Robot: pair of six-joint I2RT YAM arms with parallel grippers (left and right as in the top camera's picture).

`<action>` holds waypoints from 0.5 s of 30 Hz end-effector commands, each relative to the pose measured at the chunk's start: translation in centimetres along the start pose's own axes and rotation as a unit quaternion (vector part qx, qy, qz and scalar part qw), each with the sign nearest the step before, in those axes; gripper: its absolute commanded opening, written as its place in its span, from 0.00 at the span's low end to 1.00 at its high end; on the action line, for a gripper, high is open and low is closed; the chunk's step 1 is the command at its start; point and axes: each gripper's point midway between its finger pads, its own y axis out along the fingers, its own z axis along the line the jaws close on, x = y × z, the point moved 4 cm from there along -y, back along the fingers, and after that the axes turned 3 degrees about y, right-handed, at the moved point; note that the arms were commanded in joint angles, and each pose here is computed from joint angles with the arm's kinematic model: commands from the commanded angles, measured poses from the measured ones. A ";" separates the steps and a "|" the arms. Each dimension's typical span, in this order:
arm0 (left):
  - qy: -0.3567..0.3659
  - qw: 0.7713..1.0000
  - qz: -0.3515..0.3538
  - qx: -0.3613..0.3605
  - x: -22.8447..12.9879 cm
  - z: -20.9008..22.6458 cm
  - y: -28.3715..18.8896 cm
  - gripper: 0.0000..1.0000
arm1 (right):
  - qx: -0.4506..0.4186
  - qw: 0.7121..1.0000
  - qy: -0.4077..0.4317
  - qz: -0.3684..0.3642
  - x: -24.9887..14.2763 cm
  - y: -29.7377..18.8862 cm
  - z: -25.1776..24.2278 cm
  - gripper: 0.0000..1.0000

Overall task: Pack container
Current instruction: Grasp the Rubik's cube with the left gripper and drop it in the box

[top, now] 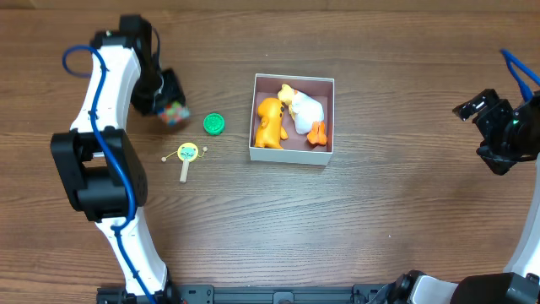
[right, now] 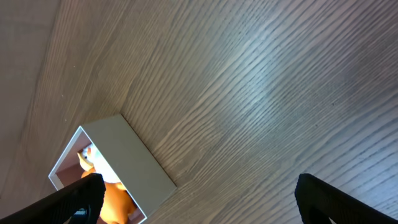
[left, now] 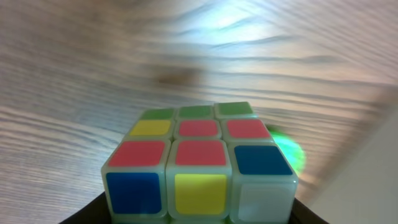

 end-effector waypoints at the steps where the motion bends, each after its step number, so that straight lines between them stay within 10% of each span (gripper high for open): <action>1: 0.134 0.985 -0.095 -0.055 -0.5 -8.7 -9.1 0.41 | 0.011 1.000 -0.003 -0.015 0.2 -0.9 0.4 1.00; 7: 0.236 0.961 -0.139 -0.041 -7.2 -19.4 -11.4 0.50 | 0.011 1.000 -0.003 -0.015 0.2 -0.9 0.4 1.00; 15: 0.243 0.964 -0.108 -0.009 -14.4 -28.4 -3.0 0.52 | 0.011 1.000 -0.003 -0.015 0.2 -0.9 0.4 1.00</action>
